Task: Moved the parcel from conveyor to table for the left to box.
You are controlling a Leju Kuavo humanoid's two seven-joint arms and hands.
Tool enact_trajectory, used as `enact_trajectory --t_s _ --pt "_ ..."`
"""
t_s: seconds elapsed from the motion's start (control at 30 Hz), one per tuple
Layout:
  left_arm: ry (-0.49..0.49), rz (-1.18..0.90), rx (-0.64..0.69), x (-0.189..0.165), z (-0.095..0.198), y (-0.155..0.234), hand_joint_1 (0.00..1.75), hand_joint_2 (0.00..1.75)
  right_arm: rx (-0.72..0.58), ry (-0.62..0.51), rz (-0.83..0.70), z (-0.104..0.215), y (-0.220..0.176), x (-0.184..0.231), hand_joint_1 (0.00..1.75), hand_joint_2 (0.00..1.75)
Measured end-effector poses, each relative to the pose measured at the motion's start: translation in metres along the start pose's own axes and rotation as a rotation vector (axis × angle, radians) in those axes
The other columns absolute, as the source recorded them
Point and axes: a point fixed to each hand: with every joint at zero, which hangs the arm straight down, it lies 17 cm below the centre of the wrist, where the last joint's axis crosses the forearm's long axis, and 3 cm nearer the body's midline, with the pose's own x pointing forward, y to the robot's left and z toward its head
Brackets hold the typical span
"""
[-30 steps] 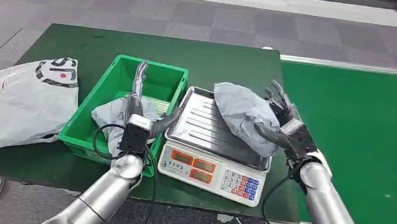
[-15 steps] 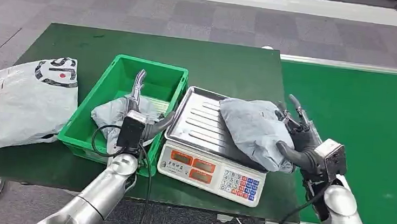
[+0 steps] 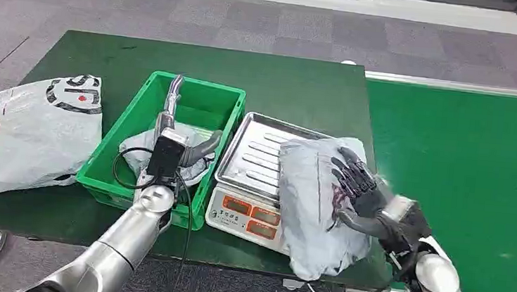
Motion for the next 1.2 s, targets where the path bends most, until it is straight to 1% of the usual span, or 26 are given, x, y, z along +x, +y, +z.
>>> enact_trajectory --t_s 0.07,0.1,0.17,0.4,0.47,0.53,0.57,0.63,0.67,0.73,0.77,0.93,1.0,1.07,1.13,1.2 --pt "-0.018 0.001 -0.033 0.006 -0.008 -0.009 0.00 1.75 -0.002 0.091 0.066 -0.008 -0.004 -0.022 0.00 1.75" --pt "-0.025 0.008 -0.070 0.009 -0.010 -0.019 0.00 1.75 0.014 0.150 0.106 -0.010 -0.003 -0.039 0.00 1.75" --pt "-0.043 0.008 -0.131 0.016 -0.015 -0.037 0.00 1.75 0.047 0.210 0.147 -0.013 0.001 -0.061 0.00 1.75" --pt "-0.035 0.021 -0.191 0.020 -0.019 -0.060 0.00 1.75 0.082 0.253 0.167 -0.025 0.005 -0.079 0.00 1.75" --pt "-0.012 0.027 -0.281 0.019 -0.015 -0.079 0.00 1.75 0.106 0.244 0.160 -0.029 0.009 -0.078 0.00 1.75" --pt "0.006 -0.015 -0.386 0.017 -0.009 -0.103 0.00 1.75 0.120 0.267 0.167 -0.034 0.008 -0.081 0.00 1.75" --pt "0.020 -0.028 -0.453 0.017 -0.003 -0.119 0.00 1.75 0.124 0.288 0.187 -0.038 0.006 -0.085 0.00 1.75" --pt "0.034 0.008 -0.592 0.024 0.016 -0.154 0.00 1.75 0.111 0.290 0.210 -0.046 0.002 -0.087 0.00 1.75" --pt "0.031 0.031 -0.653 0.028 0.026 -0.167 0.00 1.75 0.107 0.282 0.209 -0.048 0.001 -0.086 0.00 1.75" --pt "0.003 0.102 -0.775 0.041 0.049 -0.190 0.00 1.75 0.104 0.228 0.186 -0.052 0.004 -0.077 0.00 1.75" --pt "-0.006 0.122 -0.805 0.045 0.056 -0.195 0.00 1.75 0.103 0.212 0.179 -0.053 0.005 -0.074 0.00 1.75" --pt "-0.016 0.157 -0.873 0.049 0.074 -0.207 0.00 1.75 0.104 0.187 0.157 -0.056 0.009 -0.068 0.00 1.75" --pt "-0.016 0.223 -0.919 0.056 0.084 -0.211 0.00 1.75 0.096 0.145 0.133 -0.057 0.010 -0.060 0.00 1.75" --pt "-0.003 0.321 -0.948 0.066 0.093 -0.215 0.00 1.75 0.059 0.066 0.100 -0.058 0.008 -0.042 0.00 1.75" --pt "0.003 0.392 -0.945 0.074 0.096 -0.216 0.00 1.75 -0.010 -0.050 0.067 -0.059 -0.002 -0.014 0.00 1.75" --pt "0.002 0.472 -0.923 0.085 0.094 -0.214 0.00 1.75 -0.129 -0.234 0.012 -0.053 -0.022 0.033 0.00 1.75"
